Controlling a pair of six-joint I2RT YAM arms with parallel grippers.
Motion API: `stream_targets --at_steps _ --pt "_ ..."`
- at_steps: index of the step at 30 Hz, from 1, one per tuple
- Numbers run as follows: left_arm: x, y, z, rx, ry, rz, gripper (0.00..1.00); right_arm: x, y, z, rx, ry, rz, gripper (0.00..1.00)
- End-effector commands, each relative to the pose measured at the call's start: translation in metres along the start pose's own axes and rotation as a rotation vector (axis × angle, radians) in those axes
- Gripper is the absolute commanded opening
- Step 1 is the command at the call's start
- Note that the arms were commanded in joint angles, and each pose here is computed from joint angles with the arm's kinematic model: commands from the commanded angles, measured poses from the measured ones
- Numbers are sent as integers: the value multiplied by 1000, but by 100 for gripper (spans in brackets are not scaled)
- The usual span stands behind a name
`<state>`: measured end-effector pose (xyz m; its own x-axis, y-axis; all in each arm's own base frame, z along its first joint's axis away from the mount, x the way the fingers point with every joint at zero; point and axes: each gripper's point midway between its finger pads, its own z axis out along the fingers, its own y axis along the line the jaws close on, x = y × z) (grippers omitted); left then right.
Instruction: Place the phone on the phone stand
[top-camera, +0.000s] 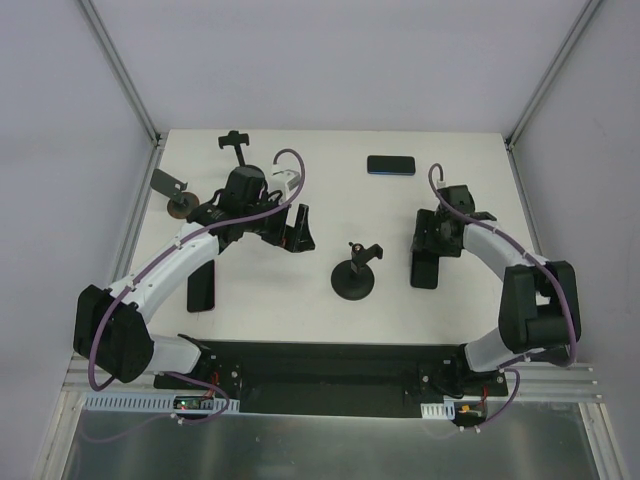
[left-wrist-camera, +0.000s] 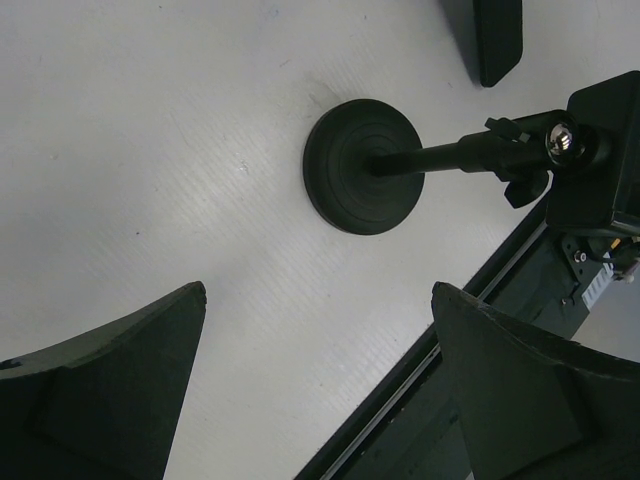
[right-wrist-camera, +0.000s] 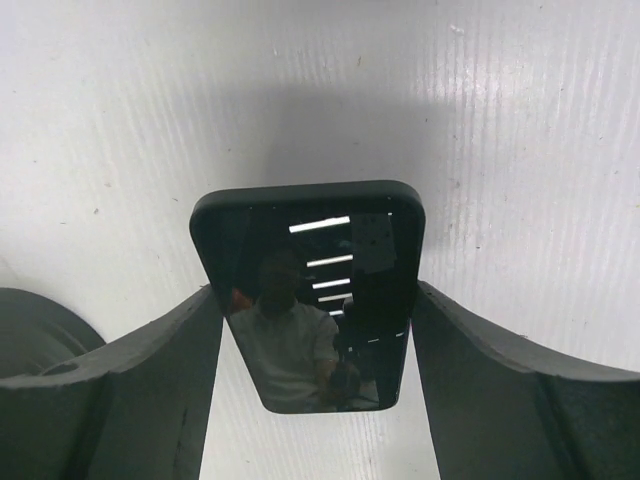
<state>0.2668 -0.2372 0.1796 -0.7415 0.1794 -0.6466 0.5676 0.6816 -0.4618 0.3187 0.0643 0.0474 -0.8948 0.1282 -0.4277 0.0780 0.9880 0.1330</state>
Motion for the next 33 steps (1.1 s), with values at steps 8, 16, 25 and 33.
stream_targets --at_steps 8,16,25,33 --pt "-13 -7 -3 9 -33 57 93 -21 14 -22 -118 -288 -20 7" --pt "-15 -8 -6 7 -51 70 93 -29 14 -59 -137 -439 -43 3" --pt "-21 -9 -13 -5 -115 120 92 -48 21 -106 -181 -589 -77 1" --pt "-35 -44 -30 157 -229 204 92 -48 31 -154 -257 -670 -73 1"
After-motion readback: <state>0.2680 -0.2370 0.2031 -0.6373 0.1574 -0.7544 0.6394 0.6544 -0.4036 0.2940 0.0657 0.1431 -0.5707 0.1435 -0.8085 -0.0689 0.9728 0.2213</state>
